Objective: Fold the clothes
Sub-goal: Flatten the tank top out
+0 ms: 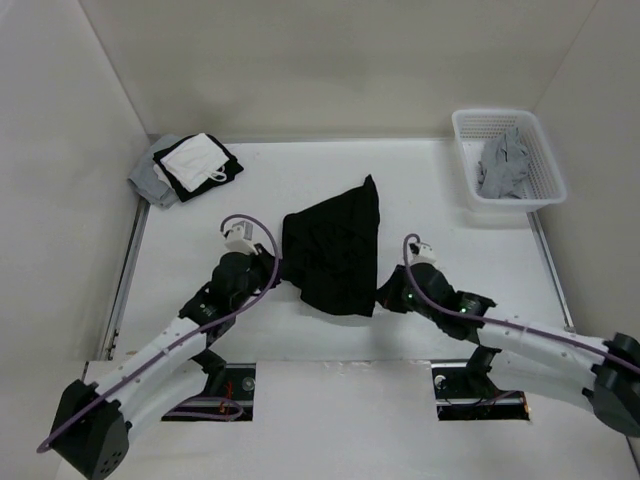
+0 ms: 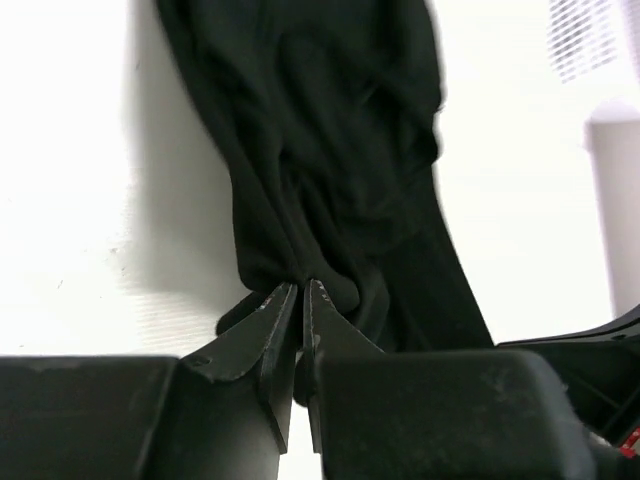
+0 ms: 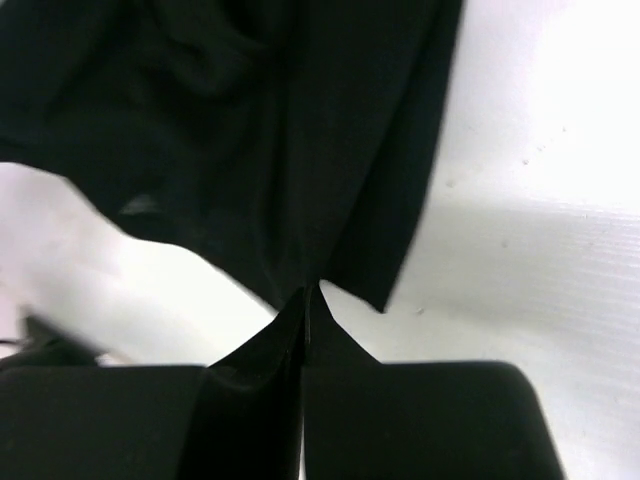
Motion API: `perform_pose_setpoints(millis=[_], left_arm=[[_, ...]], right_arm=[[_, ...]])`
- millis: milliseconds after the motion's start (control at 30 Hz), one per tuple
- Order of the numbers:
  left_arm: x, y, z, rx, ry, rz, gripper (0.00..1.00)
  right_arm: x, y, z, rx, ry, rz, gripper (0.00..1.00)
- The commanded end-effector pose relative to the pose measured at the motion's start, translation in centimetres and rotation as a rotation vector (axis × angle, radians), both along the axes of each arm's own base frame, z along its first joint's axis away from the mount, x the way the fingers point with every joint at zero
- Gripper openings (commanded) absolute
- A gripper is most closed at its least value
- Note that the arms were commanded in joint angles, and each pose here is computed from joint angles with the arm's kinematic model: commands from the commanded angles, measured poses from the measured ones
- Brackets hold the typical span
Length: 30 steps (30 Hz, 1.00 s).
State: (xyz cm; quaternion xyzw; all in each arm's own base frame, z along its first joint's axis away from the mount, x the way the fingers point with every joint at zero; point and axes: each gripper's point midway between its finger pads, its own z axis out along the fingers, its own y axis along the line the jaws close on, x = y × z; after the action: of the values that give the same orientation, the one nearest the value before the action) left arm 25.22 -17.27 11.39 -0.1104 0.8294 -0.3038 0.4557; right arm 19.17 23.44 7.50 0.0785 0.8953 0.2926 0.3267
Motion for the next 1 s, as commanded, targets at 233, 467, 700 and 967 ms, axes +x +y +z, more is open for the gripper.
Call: perform_pose_setpoints(millis=[233,467,700,967], left_arm=[[-3.6,2.8,6.7,0.037,-0.023,-0.008,0.05],[-2.6,5.8,5.8,0.109,-0.005,0.149,0.05],[4.8,1.5,14.0,-0.057,-0.166,0.108,0.04],[16.1,3.2,31.8,-0.337,-0.402,0.184,0.03]], right_arm=[[-2.5,-5.3,10.6,0.001,-0.155,-0.018,0.00],[-3.3,-6.9,11.8,0.046,-0.192,-0.060,0.00],[4.9,-1.6,19.4,0.066,-0.405,-0.011,0.00],[16.8,-3.5,43.9,0.231,-0.783,-0.106,0.00]])
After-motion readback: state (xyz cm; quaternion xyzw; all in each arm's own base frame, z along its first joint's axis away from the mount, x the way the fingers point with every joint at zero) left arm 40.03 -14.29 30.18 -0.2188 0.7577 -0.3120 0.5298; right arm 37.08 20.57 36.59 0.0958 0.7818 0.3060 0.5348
